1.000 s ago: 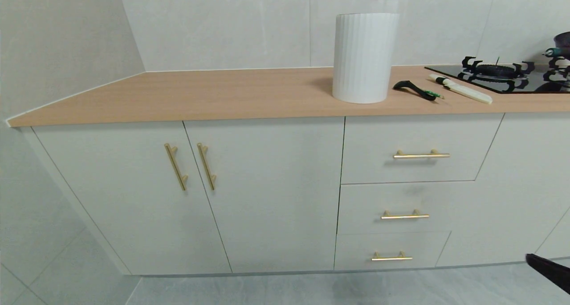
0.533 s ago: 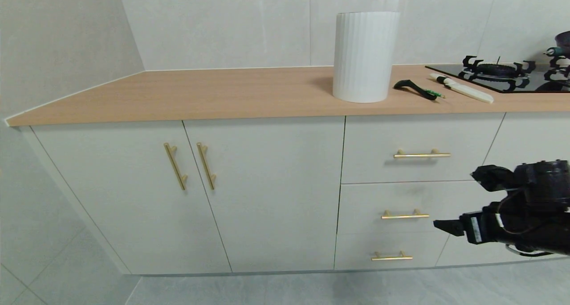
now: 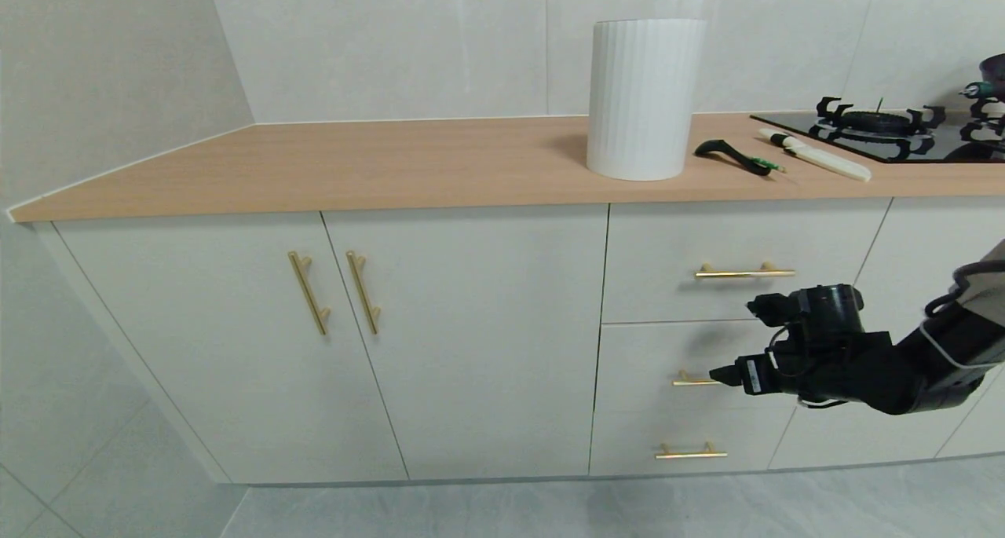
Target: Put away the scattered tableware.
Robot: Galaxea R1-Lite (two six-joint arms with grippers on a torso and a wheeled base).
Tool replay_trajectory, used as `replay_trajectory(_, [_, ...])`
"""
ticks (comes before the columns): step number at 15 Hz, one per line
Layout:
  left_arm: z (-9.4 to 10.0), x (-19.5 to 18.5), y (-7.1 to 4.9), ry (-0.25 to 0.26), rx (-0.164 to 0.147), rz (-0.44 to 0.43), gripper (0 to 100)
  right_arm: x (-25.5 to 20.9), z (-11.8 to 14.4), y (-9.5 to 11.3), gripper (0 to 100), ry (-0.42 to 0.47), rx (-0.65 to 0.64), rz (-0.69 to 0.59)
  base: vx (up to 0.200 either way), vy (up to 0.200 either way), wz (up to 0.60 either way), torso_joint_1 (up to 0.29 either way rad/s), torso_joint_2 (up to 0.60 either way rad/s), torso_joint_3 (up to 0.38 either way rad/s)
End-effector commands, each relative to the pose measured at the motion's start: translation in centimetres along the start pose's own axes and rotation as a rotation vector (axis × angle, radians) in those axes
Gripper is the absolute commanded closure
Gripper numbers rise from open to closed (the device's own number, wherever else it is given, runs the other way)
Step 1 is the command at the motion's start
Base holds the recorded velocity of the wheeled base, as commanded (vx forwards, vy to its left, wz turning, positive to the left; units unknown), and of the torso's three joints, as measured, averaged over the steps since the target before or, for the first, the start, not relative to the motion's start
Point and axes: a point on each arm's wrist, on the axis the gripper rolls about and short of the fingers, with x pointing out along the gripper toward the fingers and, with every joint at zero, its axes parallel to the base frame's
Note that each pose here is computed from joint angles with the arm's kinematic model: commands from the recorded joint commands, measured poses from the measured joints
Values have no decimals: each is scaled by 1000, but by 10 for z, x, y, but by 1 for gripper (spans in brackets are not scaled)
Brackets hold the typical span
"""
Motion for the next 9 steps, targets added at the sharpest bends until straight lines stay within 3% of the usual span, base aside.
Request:
replay_trajectory(1, [0,0,0,2,0,0,0,29,-9,-1,0,20,2,-29,0,0,0,0,0,0])
replay_trajectory(6, [0,0,0,2,0,0,0,55,-21,-2,0,-86,-2,-79,0,0,0,0,0,0])
replay_trajectory(9, [0,0,0,2,0,0,0,65,-27,-2,0,-87,-2,-96,0,0,0,0,0,0])
